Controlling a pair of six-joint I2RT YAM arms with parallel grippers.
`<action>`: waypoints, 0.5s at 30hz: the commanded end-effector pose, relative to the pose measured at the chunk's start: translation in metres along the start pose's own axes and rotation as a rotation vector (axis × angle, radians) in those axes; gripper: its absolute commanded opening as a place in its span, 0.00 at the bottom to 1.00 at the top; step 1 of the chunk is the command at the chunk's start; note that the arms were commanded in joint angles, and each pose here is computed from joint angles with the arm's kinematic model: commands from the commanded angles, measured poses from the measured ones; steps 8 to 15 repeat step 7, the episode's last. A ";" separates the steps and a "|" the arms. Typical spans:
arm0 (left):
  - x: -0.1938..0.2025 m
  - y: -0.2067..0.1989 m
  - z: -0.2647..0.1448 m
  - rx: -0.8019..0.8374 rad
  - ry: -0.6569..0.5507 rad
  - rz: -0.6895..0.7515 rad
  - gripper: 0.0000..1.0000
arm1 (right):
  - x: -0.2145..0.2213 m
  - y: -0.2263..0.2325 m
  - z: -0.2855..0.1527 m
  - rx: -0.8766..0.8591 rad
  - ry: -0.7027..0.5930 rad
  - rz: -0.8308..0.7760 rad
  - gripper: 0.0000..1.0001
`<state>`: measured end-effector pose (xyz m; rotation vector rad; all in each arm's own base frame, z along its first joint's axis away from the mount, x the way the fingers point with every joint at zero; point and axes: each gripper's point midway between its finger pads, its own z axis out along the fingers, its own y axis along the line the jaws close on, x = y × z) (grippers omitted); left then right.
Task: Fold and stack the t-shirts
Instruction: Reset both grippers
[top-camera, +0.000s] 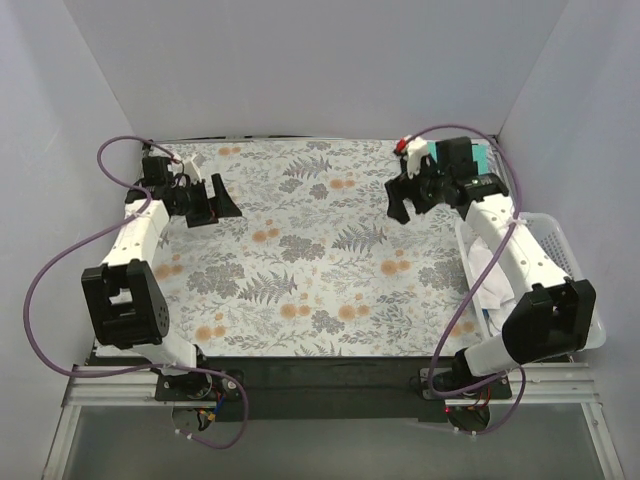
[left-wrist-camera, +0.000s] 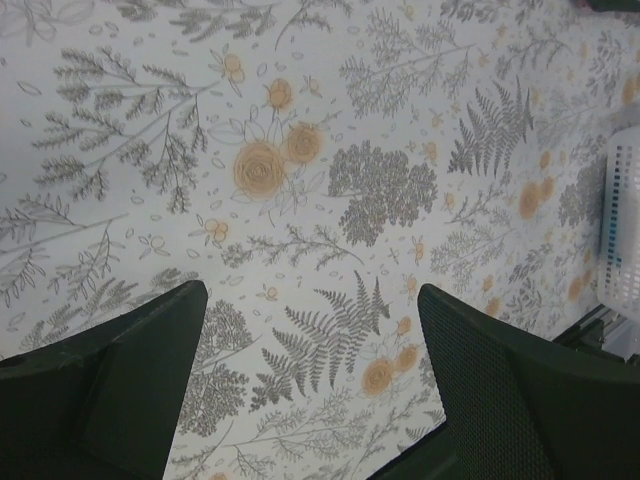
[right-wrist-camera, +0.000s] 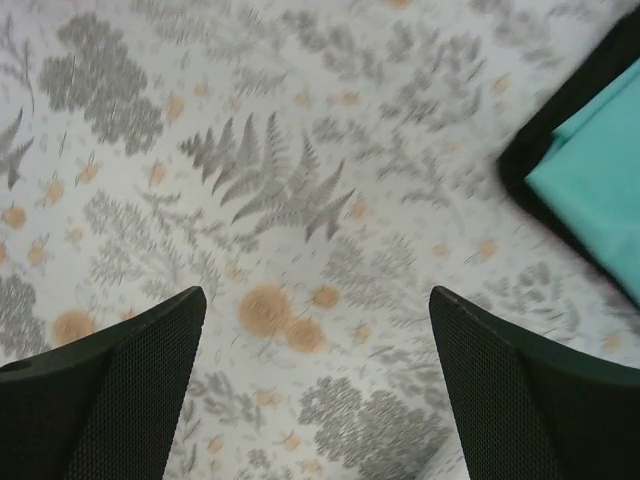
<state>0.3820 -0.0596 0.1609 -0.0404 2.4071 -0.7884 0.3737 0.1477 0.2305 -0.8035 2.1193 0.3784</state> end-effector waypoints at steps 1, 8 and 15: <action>0.016 -0.013 -0.024 -0.019 -0.024 0.078 0.86 | 0.041 0.027 -0.002 -0.071 0.064 0.053 0.98; 0.051 -0.010 -0.036 -0.053 -0.025 0.085 0.86 | 0.088 0.058 0.001 -0.130 0.113 0.083 0.98; 0.051 -0.010 -0.036 -0.053 -0.025 0.085 0.86 | 0.088 0.058 0.001 -0.130 0.113 0.083 0.98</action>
